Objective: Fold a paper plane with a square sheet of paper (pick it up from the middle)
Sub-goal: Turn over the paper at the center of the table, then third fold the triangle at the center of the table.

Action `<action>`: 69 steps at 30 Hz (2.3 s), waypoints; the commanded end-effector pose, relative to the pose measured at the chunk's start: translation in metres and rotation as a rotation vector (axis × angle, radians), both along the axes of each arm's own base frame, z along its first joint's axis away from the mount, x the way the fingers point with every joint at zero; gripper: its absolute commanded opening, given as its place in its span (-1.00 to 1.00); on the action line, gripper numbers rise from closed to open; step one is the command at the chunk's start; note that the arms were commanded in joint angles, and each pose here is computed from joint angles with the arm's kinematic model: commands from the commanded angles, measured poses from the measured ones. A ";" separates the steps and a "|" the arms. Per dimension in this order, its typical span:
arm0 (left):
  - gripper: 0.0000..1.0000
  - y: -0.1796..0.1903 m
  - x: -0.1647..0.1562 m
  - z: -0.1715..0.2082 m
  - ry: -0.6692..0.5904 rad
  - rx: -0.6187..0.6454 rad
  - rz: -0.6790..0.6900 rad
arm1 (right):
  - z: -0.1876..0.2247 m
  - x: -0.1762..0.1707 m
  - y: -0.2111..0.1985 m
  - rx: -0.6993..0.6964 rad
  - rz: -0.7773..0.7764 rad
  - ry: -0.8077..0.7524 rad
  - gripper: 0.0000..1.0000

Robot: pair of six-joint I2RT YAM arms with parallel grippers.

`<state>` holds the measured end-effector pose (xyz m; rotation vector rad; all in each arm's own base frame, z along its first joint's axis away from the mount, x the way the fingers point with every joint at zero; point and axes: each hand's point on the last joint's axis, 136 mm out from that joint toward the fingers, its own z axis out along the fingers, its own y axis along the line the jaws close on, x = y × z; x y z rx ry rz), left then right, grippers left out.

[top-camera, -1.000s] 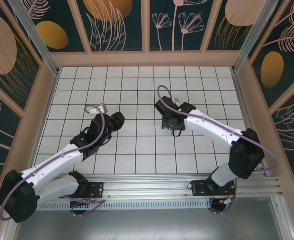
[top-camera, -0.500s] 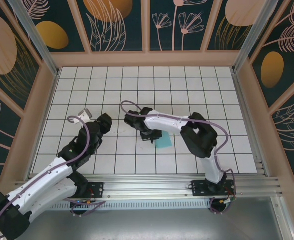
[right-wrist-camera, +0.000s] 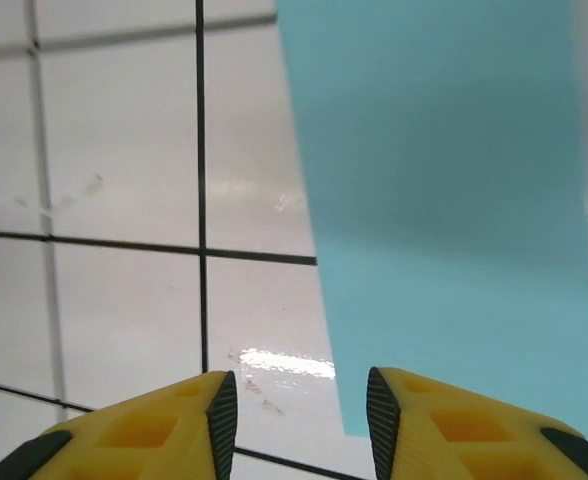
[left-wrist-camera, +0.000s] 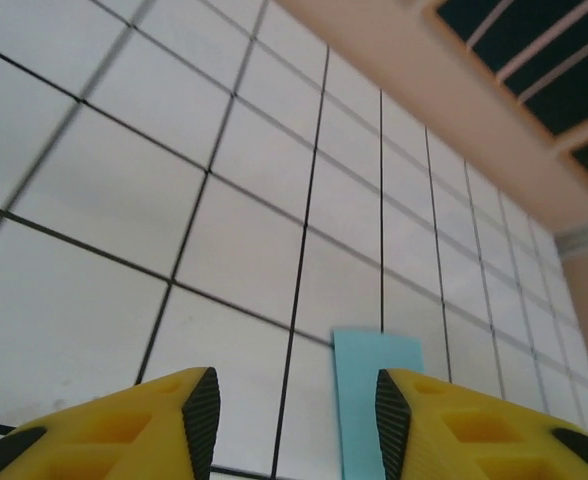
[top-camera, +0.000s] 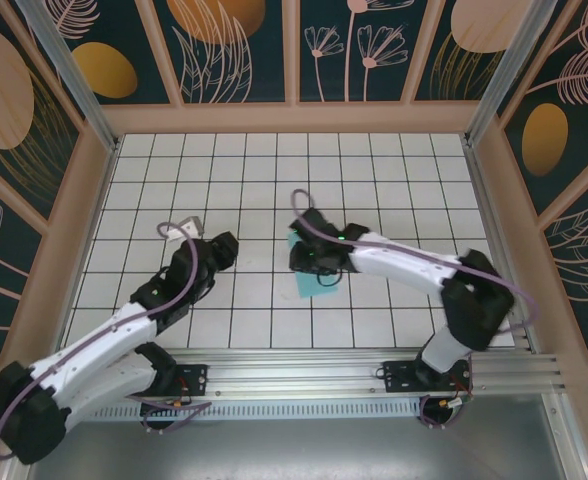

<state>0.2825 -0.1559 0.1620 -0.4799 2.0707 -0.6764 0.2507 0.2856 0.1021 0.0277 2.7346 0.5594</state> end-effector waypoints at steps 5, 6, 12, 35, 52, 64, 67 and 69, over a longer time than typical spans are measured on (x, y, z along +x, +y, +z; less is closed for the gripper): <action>-0.17 -0.113 0.015 -0.025 0.146 -0.097 -0.454 | -0.007 0.016 -0.054 0.310 -0.117 -0.023 -0.13; -0.20 -0.123 0.016 -0.032 0.175 -0.106 -0.488 | -0.011 0.015 -0.058 0.319 -0.115 -0.020 -0.14; -0.16 -0.150 0.032 -0.058 0.265 -0.115 -0.525 | -0.034 0.013 -0.072 0.326 -0.096 0.025 -0.14; -0.12 -0.174 0.036 -0.134 0.467 -0.070 -0.573 | -0.063 0.016 -0.056 0.414 -0.011 0.100 -0.14; -0.12 -0.177 0.038 -0.133 0.454 -0.036 -0.610 | -0.065 0.024 -0.066 0.401 -0.042 0.085 -0.16; -0.11 -0.175 0.038 -0.134 0.458 -0.027 -0.603 | -0.068 0.024 -0.055 0.464 0.004 0.114 -0.14; -0.10 -0.175 0.037 -0.132 0.456 -0.028 -0.604 | -0.066 0.022 -0.054 0.485 0.004 0.118 -0.16; -0.10 -0.175 0.038 -0.130 0.448 -0.027 -0.604 | -0.063 0.021 -0.052 0.505 0.013 0.118 -0.18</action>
